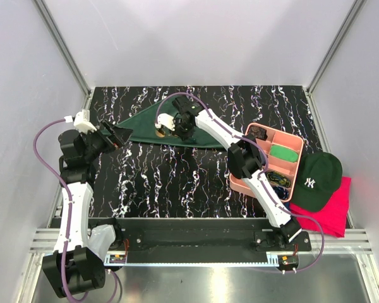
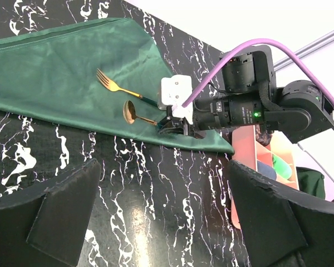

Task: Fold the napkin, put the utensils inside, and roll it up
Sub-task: Place the utensil onto the napkin

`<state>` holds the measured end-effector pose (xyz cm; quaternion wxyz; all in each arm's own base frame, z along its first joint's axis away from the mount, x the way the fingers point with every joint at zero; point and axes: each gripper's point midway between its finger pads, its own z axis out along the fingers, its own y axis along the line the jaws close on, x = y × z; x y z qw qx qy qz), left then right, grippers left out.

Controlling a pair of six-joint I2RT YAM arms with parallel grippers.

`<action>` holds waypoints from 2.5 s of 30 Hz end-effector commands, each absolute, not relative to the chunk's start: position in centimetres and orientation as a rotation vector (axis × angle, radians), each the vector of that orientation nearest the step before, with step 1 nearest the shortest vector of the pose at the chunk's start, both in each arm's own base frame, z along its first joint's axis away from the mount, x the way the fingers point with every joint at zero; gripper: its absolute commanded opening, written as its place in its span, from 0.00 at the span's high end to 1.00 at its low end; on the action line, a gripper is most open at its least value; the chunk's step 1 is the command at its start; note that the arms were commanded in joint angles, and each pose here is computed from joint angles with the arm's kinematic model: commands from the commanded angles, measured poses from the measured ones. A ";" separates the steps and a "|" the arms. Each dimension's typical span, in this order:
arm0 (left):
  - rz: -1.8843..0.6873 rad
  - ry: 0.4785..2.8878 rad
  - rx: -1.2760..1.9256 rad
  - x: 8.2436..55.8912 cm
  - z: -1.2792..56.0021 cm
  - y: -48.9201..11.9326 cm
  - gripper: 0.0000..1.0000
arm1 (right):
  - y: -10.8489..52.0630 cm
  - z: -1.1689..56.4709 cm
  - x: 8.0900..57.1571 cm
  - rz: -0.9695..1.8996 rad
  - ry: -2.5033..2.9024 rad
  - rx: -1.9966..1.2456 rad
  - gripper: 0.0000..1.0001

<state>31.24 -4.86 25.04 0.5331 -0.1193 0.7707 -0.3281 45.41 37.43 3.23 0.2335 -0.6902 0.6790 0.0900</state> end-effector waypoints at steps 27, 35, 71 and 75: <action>-0.849 1.776 -0.236 31.4 26.6 -5.1 0.01 | 39.5 3.3 49.9 -0.030 1.680 -1.884 0.82; -0.846 1.778 -0.244 31.5 26.4 -5.0 0.01 | 39.7 3.9 49.9 -0.020 1.686 -1.860 0.68; -0.758 1.823 -0.364 32.3 24.4 -3.0 0.01 | 41.4 9.9 50.2 0.125 1.732 -1.580 0.67; -0.669 1.904 -0.527 32.6 21.5 -0.8 0.01 | 43.1 14.0 48.7 0.286 1.694 -1.499 0.56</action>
